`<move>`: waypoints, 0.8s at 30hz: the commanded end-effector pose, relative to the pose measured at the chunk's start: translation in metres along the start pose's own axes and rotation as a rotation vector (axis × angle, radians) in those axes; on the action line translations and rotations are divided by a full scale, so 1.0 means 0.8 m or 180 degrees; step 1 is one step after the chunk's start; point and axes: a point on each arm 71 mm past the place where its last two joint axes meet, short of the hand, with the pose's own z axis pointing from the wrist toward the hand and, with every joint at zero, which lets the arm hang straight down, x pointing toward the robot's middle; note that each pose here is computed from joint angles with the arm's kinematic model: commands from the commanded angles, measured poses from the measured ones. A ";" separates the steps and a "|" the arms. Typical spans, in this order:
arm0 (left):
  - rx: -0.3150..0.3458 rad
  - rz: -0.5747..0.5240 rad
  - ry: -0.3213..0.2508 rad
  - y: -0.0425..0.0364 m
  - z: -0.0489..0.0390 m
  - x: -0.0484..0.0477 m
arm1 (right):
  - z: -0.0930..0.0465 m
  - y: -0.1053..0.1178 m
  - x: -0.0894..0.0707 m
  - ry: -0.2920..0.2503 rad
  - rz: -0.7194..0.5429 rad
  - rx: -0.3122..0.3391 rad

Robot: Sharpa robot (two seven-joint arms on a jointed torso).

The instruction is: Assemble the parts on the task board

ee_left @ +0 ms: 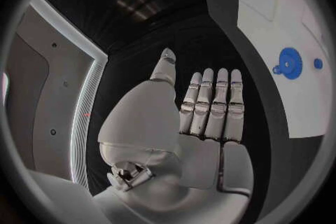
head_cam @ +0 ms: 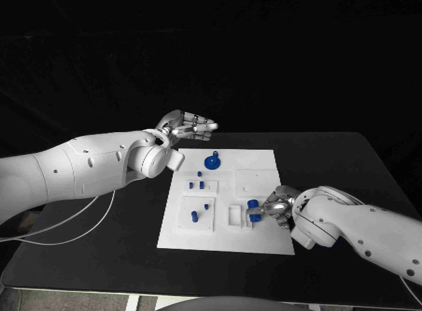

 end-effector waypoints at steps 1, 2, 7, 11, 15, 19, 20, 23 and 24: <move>0.0023 -0.0043 0.0054 -0.0014 0.000 0.002 | 0.005 -0.012 0.013 0.0120 -0.0036 0.0144; 0.0023 -0.0043 0.0055 -0.0014 0.000 0.002 | 0.005 -0.012 0.013 0.0117 -0.0031 0.0145; 0.0019 -0.0043 0.0057 -0.0013 0.000 0.002 | 0.005 -0.013 0.012 0.0086 0.0002 0.0138; 0.0017 -0.0044 0.0058 -0.0011 0.000 0.002 | 0.002 -0.014 0.010 0.0040 0.0045 0.0116; 0.0015 -0.0044 0.0055 -0.0009 -0.001 0.000 | -0.007 -0.016 0.009 -0.0007 0.0095 0.0068; 0.0012 -0.0043 0.0051 -0.0006 -0.001 -0.001 | -0.018 -0.012 0.005 -0.0044 0.0123 -0.0009; 0.0011 -0.0042 0.0049 -0.0006 -0.001 -0.001 | -0.021 -0.010 0.005 -0.0050 0.0126 -0.0029; 0.0006 -0.0042 0.0049 -0.0004 -0.001 -0.001 | -0.027 -0.003 0.004 -0.0053 0.0126 -0.0094; 0.0004 -0.0043 0.0052 -0.0003 -0.001 -0.001 | -0.029 -0.001 0.005 -0.0046 0.0122 -0.0115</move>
